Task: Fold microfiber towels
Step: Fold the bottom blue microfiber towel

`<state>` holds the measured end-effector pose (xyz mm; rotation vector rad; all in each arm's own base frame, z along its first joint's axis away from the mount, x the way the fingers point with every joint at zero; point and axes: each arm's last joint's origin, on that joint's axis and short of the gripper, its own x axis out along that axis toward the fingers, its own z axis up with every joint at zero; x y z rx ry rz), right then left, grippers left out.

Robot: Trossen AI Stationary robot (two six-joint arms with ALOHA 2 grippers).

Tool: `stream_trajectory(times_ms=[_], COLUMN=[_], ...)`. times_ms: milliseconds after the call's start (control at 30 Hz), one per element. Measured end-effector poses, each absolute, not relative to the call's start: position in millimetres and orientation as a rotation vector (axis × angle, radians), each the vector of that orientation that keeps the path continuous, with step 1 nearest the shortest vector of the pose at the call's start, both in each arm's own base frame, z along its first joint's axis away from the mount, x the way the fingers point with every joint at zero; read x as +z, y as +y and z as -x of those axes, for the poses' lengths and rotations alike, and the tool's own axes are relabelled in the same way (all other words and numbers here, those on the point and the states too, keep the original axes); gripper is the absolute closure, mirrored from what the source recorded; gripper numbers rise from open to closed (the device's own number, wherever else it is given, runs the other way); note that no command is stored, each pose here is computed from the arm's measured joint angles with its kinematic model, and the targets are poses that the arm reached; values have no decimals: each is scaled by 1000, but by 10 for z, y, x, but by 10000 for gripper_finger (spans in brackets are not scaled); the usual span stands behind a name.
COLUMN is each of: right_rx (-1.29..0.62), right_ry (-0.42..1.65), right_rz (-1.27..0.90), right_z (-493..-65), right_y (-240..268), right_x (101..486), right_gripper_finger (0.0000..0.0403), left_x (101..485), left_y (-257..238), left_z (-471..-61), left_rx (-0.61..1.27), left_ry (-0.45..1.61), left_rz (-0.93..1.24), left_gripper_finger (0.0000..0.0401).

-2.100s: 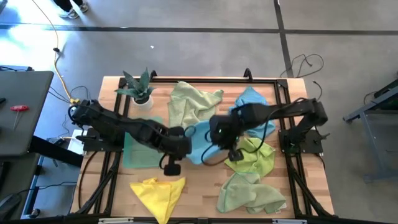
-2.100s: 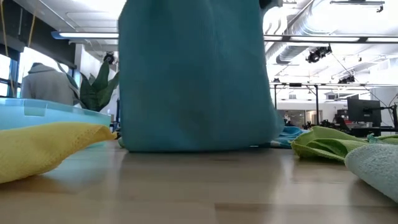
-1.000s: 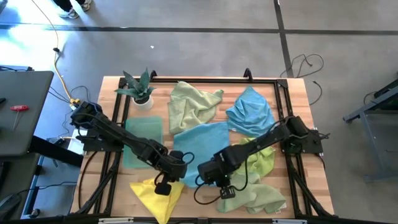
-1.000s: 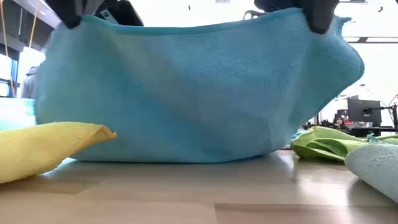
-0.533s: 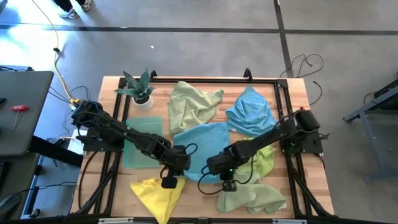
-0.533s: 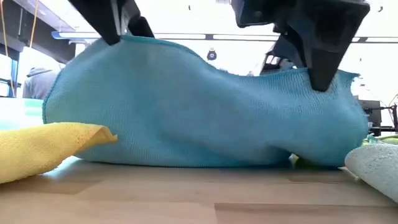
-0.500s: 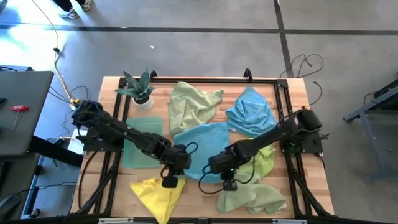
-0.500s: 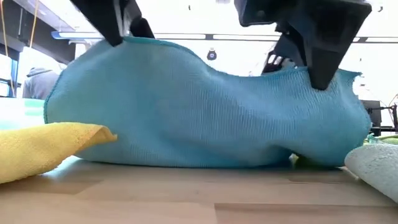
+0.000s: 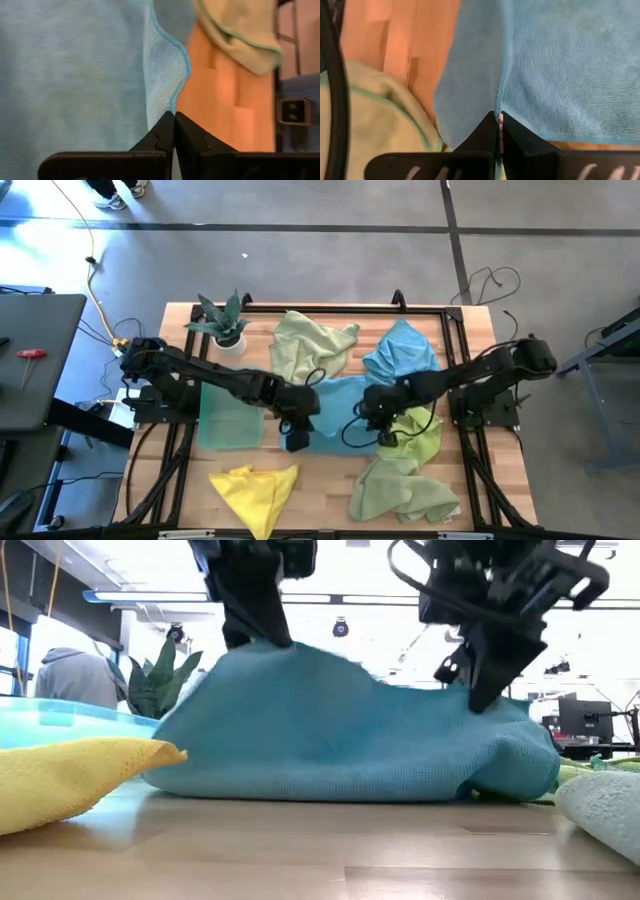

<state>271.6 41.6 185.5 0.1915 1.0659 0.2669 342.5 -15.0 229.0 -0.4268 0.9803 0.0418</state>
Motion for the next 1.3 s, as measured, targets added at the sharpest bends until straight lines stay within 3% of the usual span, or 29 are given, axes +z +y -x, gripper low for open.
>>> stream_trajectory(times_ms=[167,300,767,1300], right_rx=[286,373,442,599], right_ry=[1078,1042,928,911], right_rz=[-194,-239,-476,-503], right_z=[-2640,-2664,-2720,-2567], right_y=[162,200,1037,1500], right_x=[1767,1835,2042,2113], right_gripper_finger=[403,403,403,403], left_x=[2252,2262,2294,2239], left_y=[41,0,-713,-1417], left_z=[-3441,-3443,-3395,-3401], left_rx=[97,8,-334,-320], left_ry=[982,990,1010,957], left_rz=[484,490,389,571], left_gripper_finger=[401,401,401,401])
